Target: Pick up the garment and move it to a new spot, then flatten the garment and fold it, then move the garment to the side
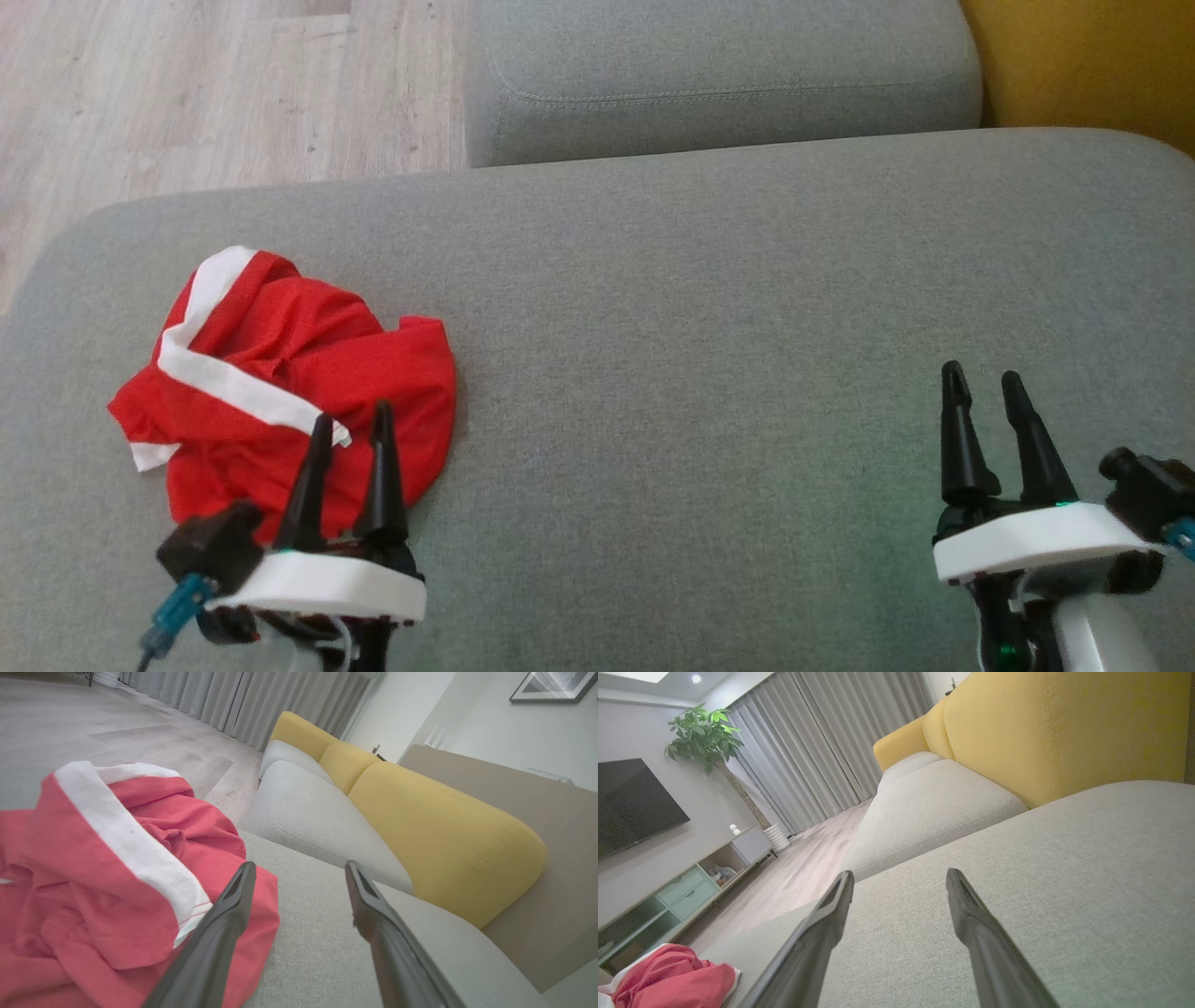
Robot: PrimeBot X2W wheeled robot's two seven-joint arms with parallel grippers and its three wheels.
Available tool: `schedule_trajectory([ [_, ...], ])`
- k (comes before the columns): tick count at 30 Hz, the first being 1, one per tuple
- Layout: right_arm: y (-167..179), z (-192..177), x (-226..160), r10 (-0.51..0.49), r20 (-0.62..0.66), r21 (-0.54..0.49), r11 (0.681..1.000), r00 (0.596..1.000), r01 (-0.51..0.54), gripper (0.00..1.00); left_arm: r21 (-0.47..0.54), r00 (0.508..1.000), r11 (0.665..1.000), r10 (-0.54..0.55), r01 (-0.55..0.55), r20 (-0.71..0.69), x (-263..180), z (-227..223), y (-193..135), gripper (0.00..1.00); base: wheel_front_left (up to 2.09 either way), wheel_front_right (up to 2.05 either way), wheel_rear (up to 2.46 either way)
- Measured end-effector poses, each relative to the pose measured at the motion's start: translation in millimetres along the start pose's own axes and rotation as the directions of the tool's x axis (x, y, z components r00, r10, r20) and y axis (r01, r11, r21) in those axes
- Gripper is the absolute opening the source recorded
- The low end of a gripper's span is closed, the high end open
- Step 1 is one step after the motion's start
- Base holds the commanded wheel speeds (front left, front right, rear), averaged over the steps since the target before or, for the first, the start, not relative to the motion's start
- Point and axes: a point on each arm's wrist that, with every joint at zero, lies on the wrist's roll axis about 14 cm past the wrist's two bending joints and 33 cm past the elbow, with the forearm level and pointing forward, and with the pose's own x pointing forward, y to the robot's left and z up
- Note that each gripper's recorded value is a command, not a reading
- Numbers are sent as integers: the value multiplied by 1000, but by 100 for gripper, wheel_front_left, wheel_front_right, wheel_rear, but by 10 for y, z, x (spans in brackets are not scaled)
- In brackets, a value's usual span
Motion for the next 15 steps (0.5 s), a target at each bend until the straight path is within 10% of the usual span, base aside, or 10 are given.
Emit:
schedule_trajectory([
  [15,114,36,-20,50,17,-225,973,999,-45,100,258,998,964,-54,61,-34,22,-132,-180,100,0,0,0],
])
